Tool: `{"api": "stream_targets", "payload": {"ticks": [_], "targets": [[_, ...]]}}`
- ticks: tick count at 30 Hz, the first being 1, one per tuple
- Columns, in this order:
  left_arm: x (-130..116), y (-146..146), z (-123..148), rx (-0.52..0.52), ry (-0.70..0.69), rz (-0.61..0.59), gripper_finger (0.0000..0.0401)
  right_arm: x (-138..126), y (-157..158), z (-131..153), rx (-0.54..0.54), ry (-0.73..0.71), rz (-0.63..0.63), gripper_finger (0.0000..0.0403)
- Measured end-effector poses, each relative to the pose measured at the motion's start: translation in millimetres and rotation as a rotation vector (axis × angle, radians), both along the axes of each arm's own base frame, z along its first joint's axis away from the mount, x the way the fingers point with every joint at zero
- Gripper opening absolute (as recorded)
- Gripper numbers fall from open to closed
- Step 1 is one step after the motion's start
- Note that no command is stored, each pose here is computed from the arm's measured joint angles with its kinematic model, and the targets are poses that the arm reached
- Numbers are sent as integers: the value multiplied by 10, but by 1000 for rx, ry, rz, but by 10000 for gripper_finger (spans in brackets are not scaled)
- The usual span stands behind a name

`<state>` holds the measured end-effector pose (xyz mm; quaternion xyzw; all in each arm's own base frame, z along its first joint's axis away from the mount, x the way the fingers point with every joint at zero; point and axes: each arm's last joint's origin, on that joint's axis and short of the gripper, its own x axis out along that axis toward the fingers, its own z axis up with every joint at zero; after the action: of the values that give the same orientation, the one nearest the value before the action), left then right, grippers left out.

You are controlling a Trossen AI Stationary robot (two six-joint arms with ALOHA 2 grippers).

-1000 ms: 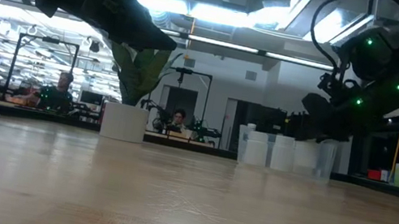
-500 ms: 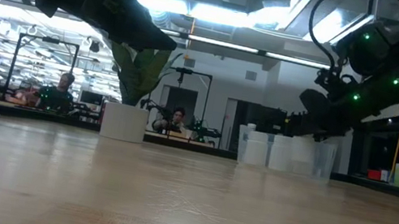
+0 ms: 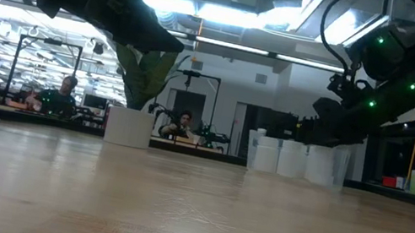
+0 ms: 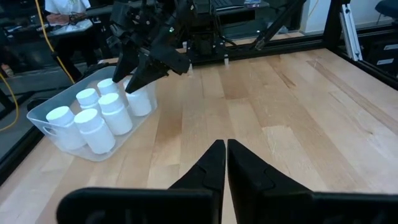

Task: Pick and place pill bottles into a basket
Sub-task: Return to Home Position

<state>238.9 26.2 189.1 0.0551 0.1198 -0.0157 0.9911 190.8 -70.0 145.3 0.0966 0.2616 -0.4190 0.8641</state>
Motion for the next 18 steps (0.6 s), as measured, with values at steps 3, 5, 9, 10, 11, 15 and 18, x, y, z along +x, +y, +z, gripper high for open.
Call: {"api": "stream_targets", "payload": {"ticks": [3, 5, 9, 10, 11, 15, 18], "targets": [[0, 0, 0, 0, 0, 0, 12, 2, 0, 14, -13, 2, 10, 277], [0, 0, 0, 0, 0, 0, 10, 7, -2, 59, -30, 7, 23, 277], [0, -1, 0, 0, 0, 0, 7, 58, -17, 328, -84, -5, 56, 277], [0, 0, 1, 0, -1, 0, 7, 63, -18, 405, -92, 1, 61, 277], [1, 0, 3, 0, -3, 0, 6, 61, -18, 475, -99, 17, 69, 277], [5, 1, 21, 3, -22, 0, 6, 14, -4, 706, -83, 65, 72, 261], [10, 1, 41, 5, -42, 0, 4, -40, 20, 830, -81, 86, 80, 212]]}}
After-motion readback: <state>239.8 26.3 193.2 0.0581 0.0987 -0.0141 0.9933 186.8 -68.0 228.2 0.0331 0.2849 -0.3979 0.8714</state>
